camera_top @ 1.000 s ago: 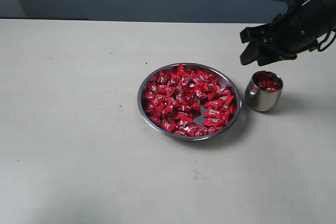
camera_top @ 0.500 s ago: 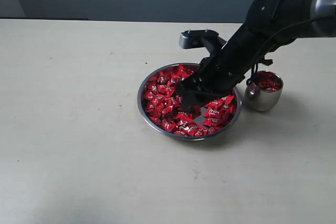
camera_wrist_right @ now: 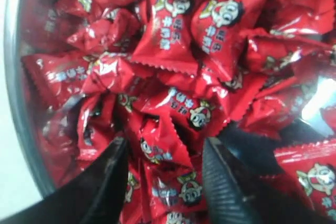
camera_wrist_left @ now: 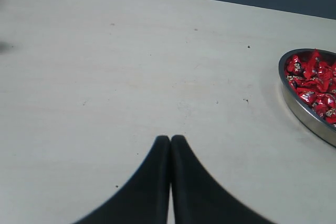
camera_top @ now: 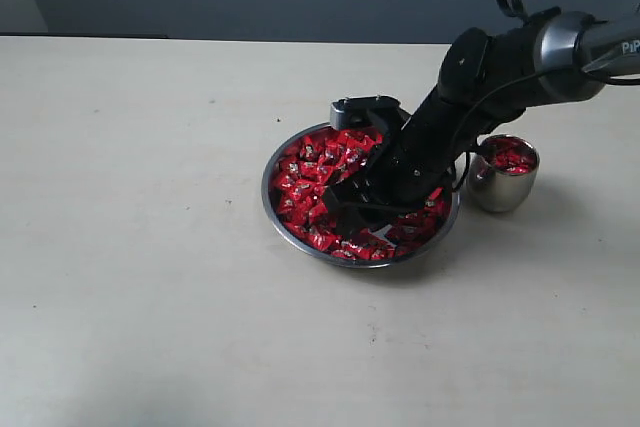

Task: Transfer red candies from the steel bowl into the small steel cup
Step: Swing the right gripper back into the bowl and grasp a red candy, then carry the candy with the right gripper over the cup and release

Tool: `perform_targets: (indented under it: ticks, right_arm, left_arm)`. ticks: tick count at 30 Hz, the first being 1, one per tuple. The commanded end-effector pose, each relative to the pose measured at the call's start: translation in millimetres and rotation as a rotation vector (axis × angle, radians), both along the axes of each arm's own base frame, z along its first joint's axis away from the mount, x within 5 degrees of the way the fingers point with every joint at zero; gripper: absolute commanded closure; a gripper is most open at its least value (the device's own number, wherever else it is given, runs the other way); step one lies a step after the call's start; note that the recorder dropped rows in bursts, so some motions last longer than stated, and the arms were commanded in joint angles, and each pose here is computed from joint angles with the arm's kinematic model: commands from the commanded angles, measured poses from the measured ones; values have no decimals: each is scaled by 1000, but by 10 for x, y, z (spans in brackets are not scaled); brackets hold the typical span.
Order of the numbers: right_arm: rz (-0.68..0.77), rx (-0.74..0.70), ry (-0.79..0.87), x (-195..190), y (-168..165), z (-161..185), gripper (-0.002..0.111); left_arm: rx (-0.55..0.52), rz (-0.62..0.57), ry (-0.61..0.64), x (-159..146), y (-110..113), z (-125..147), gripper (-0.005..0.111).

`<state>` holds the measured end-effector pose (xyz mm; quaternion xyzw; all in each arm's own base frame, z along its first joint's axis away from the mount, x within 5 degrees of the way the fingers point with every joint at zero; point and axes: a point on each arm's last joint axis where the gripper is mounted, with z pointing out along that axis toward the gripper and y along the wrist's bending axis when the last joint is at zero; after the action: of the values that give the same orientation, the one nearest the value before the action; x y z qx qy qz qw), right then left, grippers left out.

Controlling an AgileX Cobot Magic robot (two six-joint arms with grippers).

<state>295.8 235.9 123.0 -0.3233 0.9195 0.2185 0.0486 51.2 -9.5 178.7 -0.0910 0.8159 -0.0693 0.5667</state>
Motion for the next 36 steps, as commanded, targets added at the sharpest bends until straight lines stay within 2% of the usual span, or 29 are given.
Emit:
perform_targets:
  ticks: [1,4,8,9,13,27,33,36]
  right_arm:
    - [-55,28,-27,55,37,-34,65]
    - [-80,21,-25,74,38,-89,72]
    - [-72,10,-7,62,35,-139,106]
    - [-70,7,-3,58,33,-140,108]
    - [-63,5,-32,58,16,-15,108]
    - [-54,2,-278,28,-253,912,108]
    - [-168,-13,-335,194,-682,1138,108]
    - [-275,-31,-327,342,-1046,1157,108]
  left_arm:
    - [0,5,-8,0,3,1,106]
    - [0,5,-8,0,3,1,106]
    - [3,3,-2,-2,2,-4,106]
    - [3,3,-2,-2,2,-4,106]
    - [3,3,-2,-2,2,-4,106]
    - [3,3,-2,-2,2,-4,106]
    - [3,3,-2,-2,2,-4,106]
    - [3,3,-2,-2,2,-4,106]
